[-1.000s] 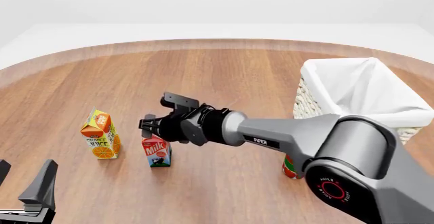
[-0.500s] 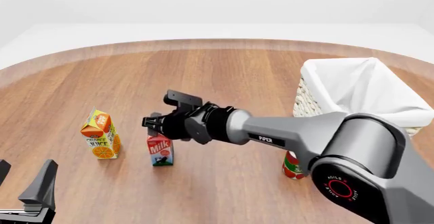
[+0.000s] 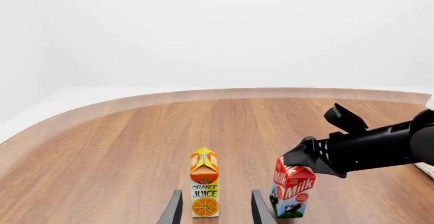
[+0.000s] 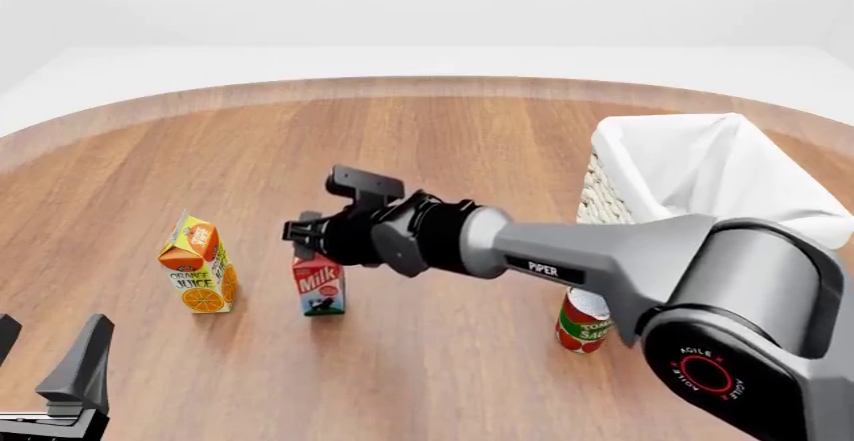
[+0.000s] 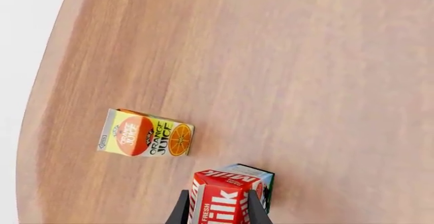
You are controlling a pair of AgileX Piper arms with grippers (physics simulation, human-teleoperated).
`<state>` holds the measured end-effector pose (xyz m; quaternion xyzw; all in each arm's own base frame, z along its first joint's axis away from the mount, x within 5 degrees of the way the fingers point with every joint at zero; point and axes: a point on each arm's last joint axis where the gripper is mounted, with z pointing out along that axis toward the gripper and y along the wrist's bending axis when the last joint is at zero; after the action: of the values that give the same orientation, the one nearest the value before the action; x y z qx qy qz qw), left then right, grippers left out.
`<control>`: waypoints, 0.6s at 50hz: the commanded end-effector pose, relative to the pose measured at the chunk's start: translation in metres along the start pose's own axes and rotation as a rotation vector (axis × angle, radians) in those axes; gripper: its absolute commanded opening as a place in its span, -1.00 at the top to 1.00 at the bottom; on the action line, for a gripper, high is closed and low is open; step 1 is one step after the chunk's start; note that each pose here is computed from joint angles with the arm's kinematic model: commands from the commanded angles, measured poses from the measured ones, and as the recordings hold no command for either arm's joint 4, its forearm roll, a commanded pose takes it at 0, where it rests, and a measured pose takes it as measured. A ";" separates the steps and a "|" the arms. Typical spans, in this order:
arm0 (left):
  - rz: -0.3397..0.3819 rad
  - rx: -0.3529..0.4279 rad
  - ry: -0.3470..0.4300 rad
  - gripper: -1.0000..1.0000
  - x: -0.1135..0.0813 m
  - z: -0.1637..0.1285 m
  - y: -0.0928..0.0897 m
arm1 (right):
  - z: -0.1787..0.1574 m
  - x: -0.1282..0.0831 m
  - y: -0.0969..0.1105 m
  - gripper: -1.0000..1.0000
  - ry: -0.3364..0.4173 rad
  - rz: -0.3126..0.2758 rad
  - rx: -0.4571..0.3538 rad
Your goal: Pick the milk and place it in the basket.
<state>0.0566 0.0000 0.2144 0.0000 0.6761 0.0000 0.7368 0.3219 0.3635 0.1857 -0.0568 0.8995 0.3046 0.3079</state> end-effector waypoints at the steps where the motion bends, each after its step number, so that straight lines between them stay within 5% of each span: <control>1: 0.000 0.000 0.000 -1.00 0.000 0.000 0.000 | -0.018 -0.015 0.009 1.00 -0.044 0.017 -0.036; 30: 0.000 0.000 0.000 -1.00 0.000 0.000 0.000 | -0.074 -0.045 0.012 1.00 -0.132 -0.006 -0.066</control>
<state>0.0566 0.0000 0.2144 0.0000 0.6761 0.0000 0.7368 0.3183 0.3383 0.2324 -0.0594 0.8831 0.3158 0.3420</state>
